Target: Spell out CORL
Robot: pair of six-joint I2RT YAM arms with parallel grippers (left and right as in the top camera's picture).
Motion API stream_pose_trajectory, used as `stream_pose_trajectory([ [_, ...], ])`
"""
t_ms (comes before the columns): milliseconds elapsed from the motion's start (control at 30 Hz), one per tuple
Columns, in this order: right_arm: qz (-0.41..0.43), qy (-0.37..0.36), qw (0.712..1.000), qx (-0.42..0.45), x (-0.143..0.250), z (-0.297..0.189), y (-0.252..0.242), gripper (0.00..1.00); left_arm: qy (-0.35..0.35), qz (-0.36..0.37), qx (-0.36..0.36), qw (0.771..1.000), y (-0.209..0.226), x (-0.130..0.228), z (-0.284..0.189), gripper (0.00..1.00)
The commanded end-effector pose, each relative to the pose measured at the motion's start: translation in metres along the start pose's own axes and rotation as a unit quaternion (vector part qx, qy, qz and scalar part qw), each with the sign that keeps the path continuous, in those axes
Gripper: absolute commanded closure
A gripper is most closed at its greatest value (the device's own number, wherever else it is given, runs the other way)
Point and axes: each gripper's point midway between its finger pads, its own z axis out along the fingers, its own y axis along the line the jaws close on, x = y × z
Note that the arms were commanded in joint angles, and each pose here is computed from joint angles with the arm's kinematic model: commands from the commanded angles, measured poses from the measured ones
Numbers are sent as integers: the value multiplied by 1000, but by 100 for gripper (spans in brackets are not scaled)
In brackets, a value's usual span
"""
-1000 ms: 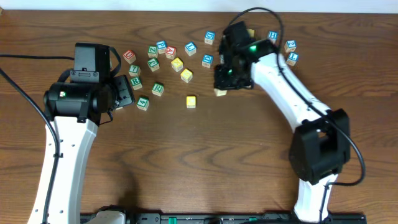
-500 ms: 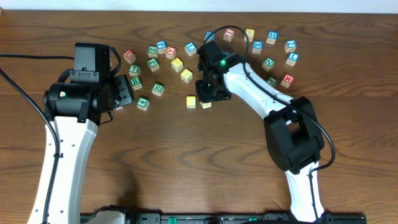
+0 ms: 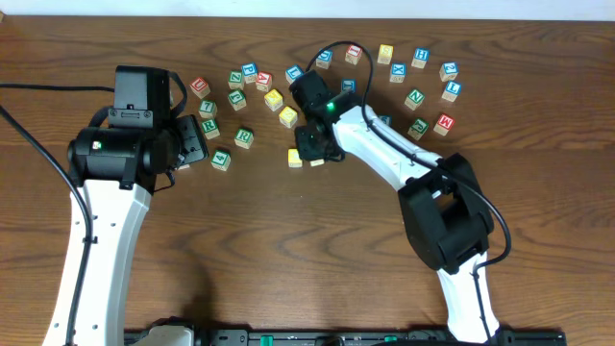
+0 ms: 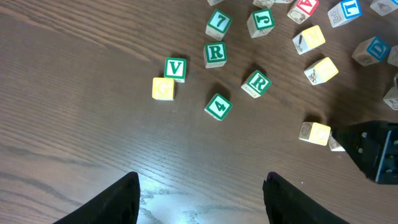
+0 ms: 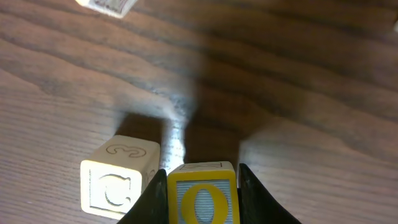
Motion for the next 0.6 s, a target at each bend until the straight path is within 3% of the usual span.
stream_pose_trajectory([
  [0, 12, -1, 1000, 17, 5, 4, 0, 78, -8, 6, -1, 1000, 1, -4, -3, 37],
  [300, 10, 4, 1000, 18, 8, 4, 2, 68, -8, 6, -1, 1000, 1, -4, -3, 37],
  [567, 9, 3, 1000, 19, 8, 4, 2, 66, -8, 6, -1, 1000, 1, -4, -3, 37],
])
